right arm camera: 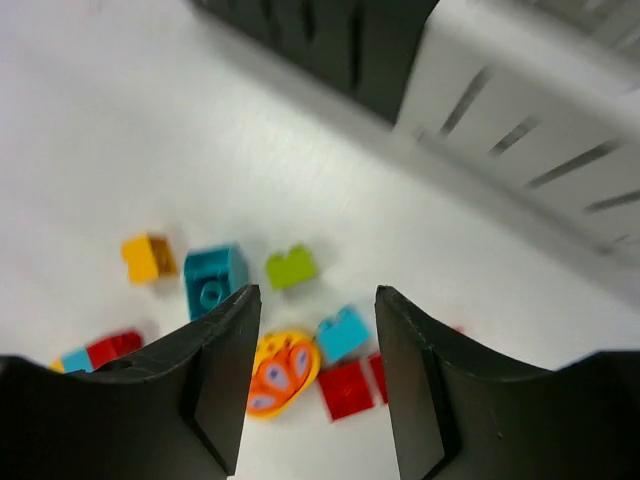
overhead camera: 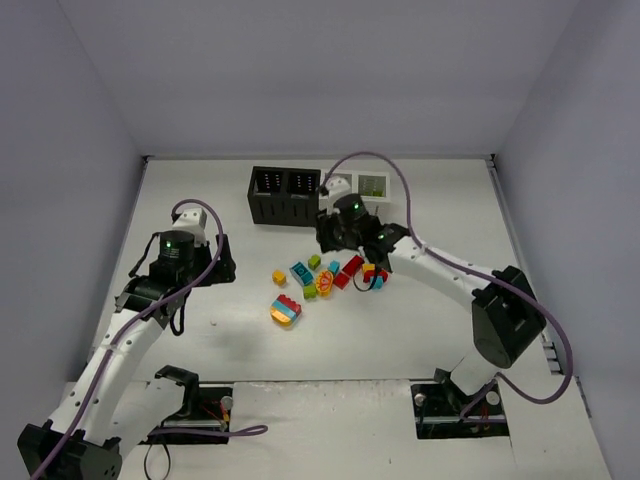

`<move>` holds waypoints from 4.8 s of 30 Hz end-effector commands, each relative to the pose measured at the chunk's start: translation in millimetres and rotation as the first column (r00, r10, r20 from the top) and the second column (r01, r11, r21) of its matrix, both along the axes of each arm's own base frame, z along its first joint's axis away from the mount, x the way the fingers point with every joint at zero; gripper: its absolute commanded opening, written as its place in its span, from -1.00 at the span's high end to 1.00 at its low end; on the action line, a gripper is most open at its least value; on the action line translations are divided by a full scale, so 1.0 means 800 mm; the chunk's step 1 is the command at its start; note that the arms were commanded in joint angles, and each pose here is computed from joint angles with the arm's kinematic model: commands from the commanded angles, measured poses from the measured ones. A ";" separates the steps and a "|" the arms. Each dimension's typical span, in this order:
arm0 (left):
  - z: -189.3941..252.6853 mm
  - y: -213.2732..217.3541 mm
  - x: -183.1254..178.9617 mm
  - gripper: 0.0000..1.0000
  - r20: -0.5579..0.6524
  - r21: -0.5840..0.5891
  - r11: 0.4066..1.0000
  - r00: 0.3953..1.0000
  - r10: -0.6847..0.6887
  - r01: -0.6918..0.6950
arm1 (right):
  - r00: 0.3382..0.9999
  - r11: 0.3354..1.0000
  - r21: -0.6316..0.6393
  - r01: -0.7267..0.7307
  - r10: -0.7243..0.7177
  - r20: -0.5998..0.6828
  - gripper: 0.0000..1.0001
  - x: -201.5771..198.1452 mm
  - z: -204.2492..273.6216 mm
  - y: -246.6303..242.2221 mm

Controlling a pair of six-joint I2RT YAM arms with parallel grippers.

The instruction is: Sort the legos into containers by color

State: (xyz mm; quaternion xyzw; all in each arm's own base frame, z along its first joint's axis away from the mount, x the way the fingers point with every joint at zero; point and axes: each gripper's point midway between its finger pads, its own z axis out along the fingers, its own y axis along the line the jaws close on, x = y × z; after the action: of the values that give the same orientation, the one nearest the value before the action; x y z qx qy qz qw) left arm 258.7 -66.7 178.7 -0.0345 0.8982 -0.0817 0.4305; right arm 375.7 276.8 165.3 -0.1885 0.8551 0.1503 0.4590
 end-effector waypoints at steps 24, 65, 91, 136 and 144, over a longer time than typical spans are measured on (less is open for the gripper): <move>0.025 -0.002 0.012 -0.74 0.083 -0.002 1.000 0.997 -0.003 0.004 | 0.965 0.947 -0.209 -0.243 0.214 -0.153 -0.13 -0.126 -0.146 0.082; 0.023 -0.001 0.012 -0.74 0.078 0.002 1.000 0.997 0.001 -0.001 | 0.910 0.922 0.092 0.375 -0.385 0.155 0.78 0.188 0.074 -0.142; 0.019 -0.002 0.015 -0.74 0.065 0.007 1.000 0.998 -0.001 0.000 | 0.995 0.998 0.019 -0.056 0.054 0.086 0.01 0.062 0.048 -0.010; 0.022 -0.001 0.012 -0.74 0.073 0.006 1.000 0.997 -0.001 0.001 | 0.987 0.985 -0.100 -0.140 0.147 0.064 1.00 0.024 -0.024 0.045; 0.022 -0.003 0.013 -0.74 0.073 0.001 1.000 0.997 -0.005 0.005 | 0.961 0.980 0.057 0.188 -0.196 0.197 1.00 0.106 0.091 -0.078</move>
State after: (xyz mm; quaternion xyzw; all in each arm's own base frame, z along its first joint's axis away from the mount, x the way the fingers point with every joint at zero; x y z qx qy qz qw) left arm 259.0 -65.0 178.5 -0.0358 0.8982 -0.0768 0.4313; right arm 428.7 252.5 172.8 -0.1928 0.8449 0.1141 0.4857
